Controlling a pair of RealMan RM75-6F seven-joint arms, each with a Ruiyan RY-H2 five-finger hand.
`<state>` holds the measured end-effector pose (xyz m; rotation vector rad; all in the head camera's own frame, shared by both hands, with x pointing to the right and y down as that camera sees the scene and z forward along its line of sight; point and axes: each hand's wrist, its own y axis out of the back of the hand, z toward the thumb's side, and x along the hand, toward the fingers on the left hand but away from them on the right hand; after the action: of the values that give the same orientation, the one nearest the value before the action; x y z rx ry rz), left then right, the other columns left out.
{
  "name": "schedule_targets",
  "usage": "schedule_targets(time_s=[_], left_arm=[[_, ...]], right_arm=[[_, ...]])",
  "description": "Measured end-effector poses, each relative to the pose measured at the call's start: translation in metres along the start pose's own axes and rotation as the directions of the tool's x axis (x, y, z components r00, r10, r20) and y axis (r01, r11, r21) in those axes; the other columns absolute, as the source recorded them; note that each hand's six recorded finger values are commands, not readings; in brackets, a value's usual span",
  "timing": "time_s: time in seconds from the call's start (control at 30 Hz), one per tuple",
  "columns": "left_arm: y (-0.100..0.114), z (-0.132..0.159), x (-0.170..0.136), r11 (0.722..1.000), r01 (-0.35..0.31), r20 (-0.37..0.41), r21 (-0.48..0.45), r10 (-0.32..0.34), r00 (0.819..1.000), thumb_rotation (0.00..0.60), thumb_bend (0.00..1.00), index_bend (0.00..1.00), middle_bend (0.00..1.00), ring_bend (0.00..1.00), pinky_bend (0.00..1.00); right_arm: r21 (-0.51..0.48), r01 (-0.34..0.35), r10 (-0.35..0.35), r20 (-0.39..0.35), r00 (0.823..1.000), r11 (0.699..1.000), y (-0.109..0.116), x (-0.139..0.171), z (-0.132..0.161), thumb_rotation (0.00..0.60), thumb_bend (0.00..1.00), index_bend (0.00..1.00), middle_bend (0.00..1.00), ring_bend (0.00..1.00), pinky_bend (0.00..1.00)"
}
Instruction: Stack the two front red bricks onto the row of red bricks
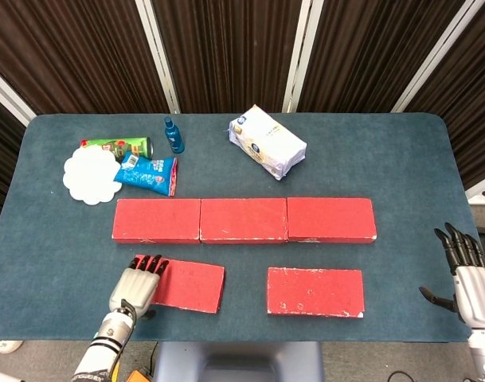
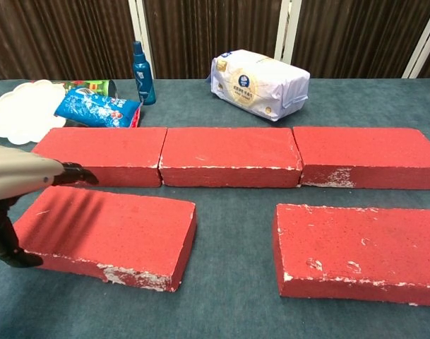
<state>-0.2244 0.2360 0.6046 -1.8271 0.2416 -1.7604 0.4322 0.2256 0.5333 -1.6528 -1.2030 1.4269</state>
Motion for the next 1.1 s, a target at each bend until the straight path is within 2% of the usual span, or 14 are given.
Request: schedule_targets(time_s=[0.4, 0.63, 0.9, 1.1], left_arm=[[0.004, 0.034, 0.001, 1.0, 0.006, 0.043, 0.006, -0.006, 0.999, 0.6, 0.19, 0.0, 0.0, 0.0, 0.1], [0.007, 0.04, 0.005, 1.0, 0.027, 0.04, 0.004, -0.027, 0.999, 0.6, 0.19, 0.0, 0.0, 0.0, 0.1], [0.017, 0.047, 0.018, 1.0, 0.006, 0.046, -0.002, -0.006, 0.999, 0.6, 0.18, 0.0, 0.0, 0.0, 0.1], [0.015, 0.046, 0.023, 1.0, 0.02, 0.044, -0.005, -0.02, 0.999, 0.6, 0.18, 0.0, 0.0, 0.0, 0.1]], right_arm=[[-0.001, -0.006, 0.006, 0.011, 1.0, 1.0, 0.0, 0.0, -0.002, 0.6, 0.0, 0.04, 0.03, 0.03, 0.0], [0.003, -0.016, 0.016, 0.015, 1.0, 1.0, -0.002, 0.0, -0.002, 0.6, 0.0, 0.04, 0.03, 0.03, 0.0], [0.011, -0.028, 0.028, 0.017, 0.999, 1.0, -0.005, -0.001, -0.001, 0.6, 0.0, 0.05, 0.03, 0.03, 0.0], [0.012, -0.028, 0.028, 0.02, 0.999, 1.0, -0.005, -0.001, -0.001, 0.6, 0.0, 0.05, 0.03, 0.03, 0.0]])
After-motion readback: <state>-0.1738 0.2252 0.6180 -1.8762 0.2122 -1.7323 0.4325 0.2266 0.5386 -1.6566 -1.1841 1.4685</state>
